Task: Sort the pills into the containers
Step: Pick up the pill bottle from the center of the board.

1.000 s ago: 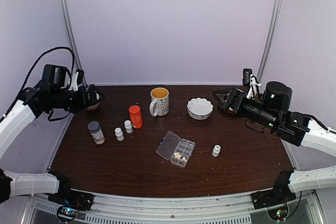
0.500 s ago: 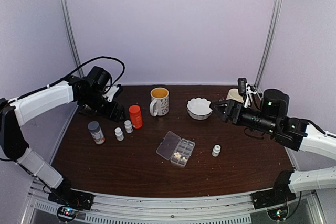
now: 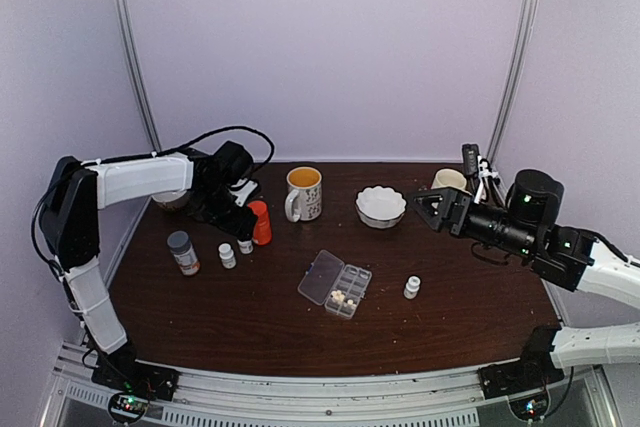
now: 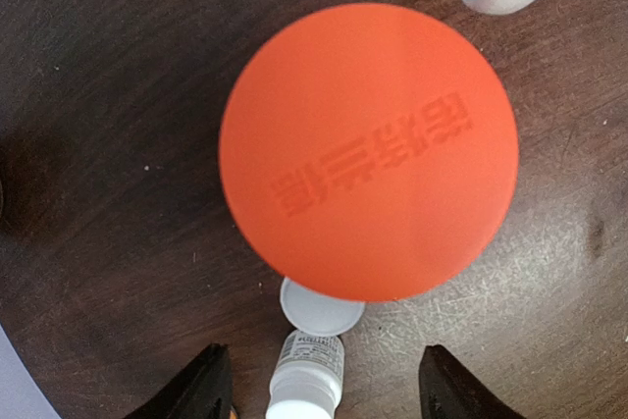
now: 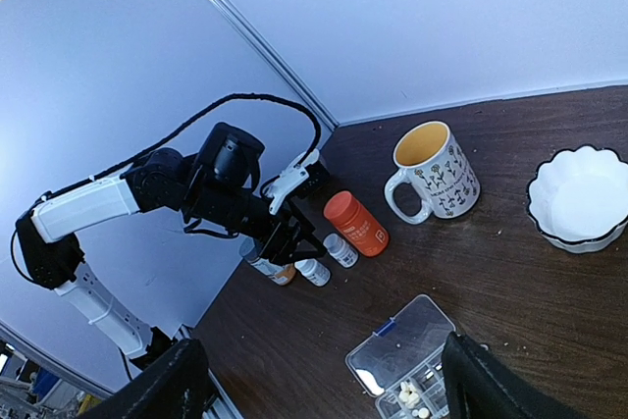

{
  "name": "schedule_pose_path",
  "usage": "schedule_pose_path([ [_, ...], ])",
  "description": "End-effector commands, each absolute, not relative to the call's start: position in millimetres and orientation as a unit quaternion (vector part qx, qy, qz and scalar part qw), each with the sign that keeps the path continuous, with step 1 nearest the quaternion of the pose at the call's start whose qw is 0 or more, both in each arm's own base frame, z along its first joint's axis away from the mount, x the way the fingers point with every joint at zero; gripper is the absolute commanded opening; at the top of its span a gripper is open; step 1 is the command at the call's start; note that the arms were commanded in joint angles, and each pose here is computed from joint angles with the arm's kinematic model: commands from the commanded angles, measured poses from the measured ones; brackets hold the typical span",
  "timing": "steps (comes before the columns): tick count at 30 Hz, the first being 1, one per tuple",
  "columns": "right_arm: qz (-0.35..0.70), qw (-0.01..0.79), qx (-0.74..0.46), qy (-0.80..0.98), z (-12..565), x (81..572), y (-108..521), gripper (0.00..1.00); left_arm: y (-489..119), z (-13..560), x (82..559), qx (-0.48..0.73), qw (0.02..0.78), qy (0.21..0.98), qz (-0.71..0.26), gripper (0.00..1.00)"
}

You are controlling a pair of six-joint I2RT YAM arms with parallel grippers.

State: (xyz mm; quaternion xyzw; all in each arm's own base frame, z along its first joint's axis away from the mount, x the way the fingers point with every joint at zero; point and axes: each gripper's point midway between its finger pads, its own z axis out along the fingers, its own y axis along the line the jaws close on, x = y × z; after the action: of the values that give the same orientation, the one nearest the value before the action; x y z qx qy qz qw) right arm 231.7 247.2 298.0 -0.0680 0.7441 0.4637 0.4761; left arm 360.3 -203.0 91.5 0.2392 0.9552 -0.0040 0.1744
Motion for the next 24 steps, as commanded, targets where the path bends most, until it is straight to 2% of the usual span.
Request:
schedule_pose_path([
  [1, 0.472, 0.488, -0.083, 0.729, 314.2, 226.5, 245.3, 0.86, -206.4, 95.9, 375.0, 0.235, 0.207, 0.950, 0.001, 0.59],
  [9, 0.470, 0.488, -0.085, 0.731, 310.6, 226.3, 244.9, 0.86, -198.2, 85.2, 380.3, 0.215, 0.213, 0.953, 0.025, 0.58],
  [12, 0.469, 0.488, -0.085, 0.732, 310.0, 226.7, 245.1, 0.86, -201.4, 77.9, 380.5, 0.216, 0.203, 0.955, 0.020, 0.61],
  [16, 0.466, 0.488, -0.085, 0.733, 309.4, 227.1, 244.9, 0.86, -204.3, 73.1, 381.4, 0.216, 0.200, 0.956, 0.014, 0.51],
  [21, 0.464, 0.488, -0.085, 0.735, 308.1, 227.6, 244.5, 0.86, -207.6, 66.6, 381.3, 0.215, 0.191, 0.958, 0.007, 0.49],
  [24, 0.463, 0.487, -0.085, 0.736, 306.3, 228.2, 245.3, 0.86, -207.3, 62.7, 380.6, 0.214, 0.187, 0.959, 0.009, 0.43],
])
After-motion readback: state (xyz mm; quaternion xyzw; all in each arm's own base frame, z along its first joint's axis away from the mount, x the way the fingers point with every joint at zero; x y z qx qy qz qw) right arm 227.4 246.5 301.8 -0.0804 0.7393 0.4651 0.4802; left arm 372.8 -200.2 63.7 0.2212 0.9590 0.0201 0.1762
